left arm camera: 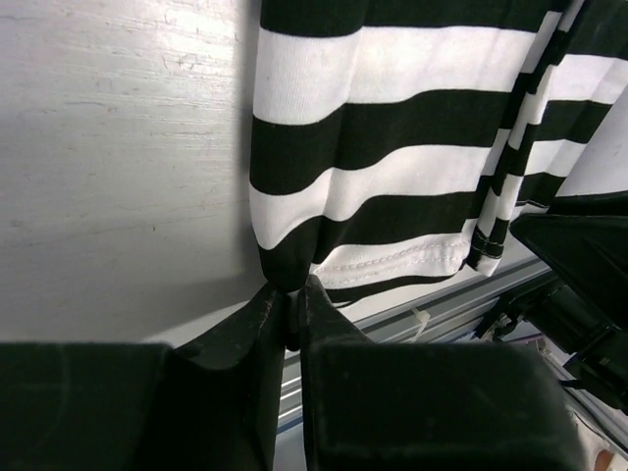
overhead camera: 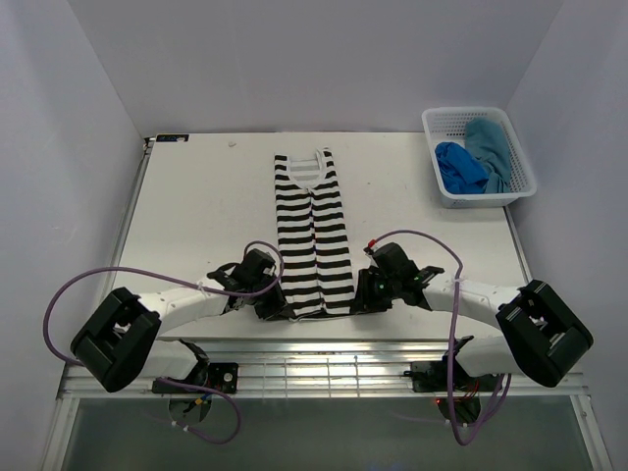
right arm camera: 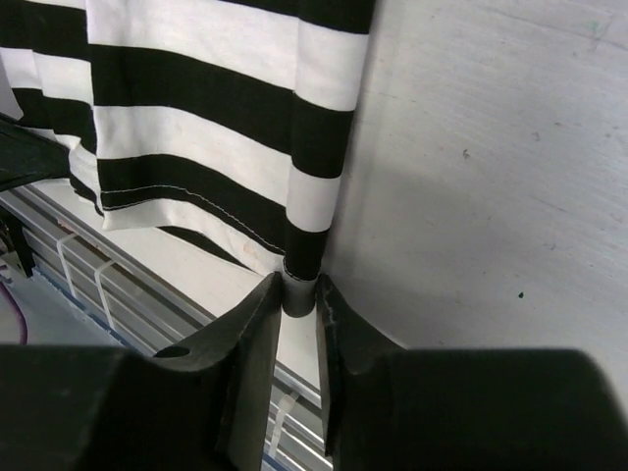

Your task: Fold and stack the tank tops

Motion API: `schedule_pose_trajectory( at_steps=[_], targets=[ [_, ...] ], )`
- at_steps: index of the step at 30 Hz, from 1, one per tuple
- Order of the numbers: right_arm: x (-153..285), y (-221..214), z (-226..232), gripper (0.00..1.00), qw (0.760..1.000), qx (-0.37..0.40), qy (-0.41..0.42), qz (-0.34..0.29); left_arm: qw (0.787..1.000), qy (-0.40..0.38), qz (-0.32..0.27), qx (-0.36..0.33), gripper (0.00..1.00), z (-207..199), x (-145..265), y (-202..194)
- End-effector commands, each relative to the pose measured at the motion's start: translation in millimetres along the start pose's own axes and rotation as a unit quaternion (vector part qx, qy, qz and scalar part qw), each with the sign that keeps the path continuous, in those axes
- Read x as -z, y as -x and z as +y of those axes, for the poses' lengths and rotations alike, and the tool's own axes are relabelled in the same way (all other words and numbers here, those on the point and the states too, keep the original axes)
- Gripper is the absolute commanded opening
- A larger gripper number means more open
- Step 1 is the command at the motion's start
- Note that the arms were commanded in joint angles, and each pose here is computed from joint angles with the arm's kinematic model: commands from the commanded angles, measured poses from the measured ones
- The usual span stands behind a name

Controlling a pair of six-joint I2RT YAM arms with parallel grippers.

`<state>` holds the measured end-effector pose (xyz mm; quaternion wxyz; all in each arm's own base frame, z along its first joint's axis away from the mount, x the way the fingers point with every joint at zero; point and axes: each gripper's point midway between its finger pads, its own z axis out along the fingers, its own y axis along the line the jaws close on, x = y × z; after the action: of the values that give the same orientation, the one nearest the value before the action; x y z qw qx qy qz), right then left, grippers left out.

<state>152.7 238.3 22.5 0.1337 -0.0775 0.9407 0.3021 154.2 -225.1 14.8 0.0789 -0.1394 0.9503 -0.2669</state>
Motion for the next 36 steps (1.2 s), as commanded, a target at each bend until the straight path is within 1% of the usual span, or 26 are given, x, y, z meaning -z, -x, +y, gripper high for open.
schedule_pose_trajectory(
  at_steps=[1, 2, 3, 4, 5, 6, 10, 13, 18, 21, 23, 31, 35, 36],
  targets=[
    [-2.9, -6.5, -7.2, 0.26, 1.0, -0.01, -0.01, 0.006, 0.998, 0.059, 0.0, 0.001, 0.21, 32.3, -2.9, -7.1],
    [-2.5, -6.1, -7.0, 0.22, 1.0, -0.011, -0.01, 0.005, 0.998, 0.06, 0.001, 0.003, 0.18, 33.1, -1.9, -7.9],
    [-1.9, -7.0, -6.5, 0.13, 1.0, -0.011, -0.009, 0.006, 0.998, 0.059, 0.001, 0.004, 0.16, 32.6, -1.2, -8.2],
    [-1.0, -7.0, -5.4, 0.09, 1.0, -0.012, -0.007, 0.007, 0.998, 0.056, 0.002, 0.004, 0.11, 31.0, 0.5, -8.6],
    [1.4, -6.8, -3.6, 0.08, 1.0, -0.01, -0.004, 0.005, 0.999, 0.052, 0.006, 0.008, 0.01, 28.6, 2.1, -10.5],
    [3.4, -7.4, -1.9, 0.08, 1.0, -0.011, 0.0, 0.005, 0.999, 0.048, 0.007, 0.008, 0.0, 27.4, 3.1, -11.5],
    [13.4, -9.6, 5.3, 0.08, 1.0, -0.005, 0.016, 0.003, 0.999, 0.036, 0.009, 0.012, 0.0, 19.3, 12.1, -14.7],
    [21.0, -4.1, 12.1, 0.08, 1.0, -0.003, 0.025, -0.012, 1.0, 0.017, 0.005, 0.013, 0.0, 7.4, 19.7, -13.9],
    [31.3, 10.3, 25.0, 0.08, 0.999, 0.007, 0.035, -0.034, 1.0, 0.016, -0.014, 0.023, 0.0, -12.2, 31.4, -0.6],
    [33.7, 16.1, 28.4, 0.08, 0.999, 0.011, 0.031, -0.035, 0.999, 0.014, -0.023, 0.032, 0.0, -24.0, 35.8, 7.1],
    [35.9, 25.9, 32.2, 0.08, 0.998, 0.014, 0.027, -0.046, 0.999, 0.009, -0.033, 0.035, 0.0, -34.8, 40.0, 14.2],
    [40.7, 62.0, 47.8, 0.08, 0.996, 0.025, 0.021, -0.079, 0.997, 0.027, -0.063, 0.038, 0.0, -53.0, 39.2, 39.8],
    [43.8, 86.8, 51.4, 0.08, 0.994, 0.026, 0.016, -0.1, 0.995, 0.029, -0.09, 0.045, 0.0, -63.6, 42.9, 63.6],
    [48.4, 99.6, 54.5, 0.08, 0.993, 0.03, 0.018, -0.114, 0.994, 0.027, -0.095, 0.044, 0.0, -66.0, 44.2, 69.7]
  ],
)
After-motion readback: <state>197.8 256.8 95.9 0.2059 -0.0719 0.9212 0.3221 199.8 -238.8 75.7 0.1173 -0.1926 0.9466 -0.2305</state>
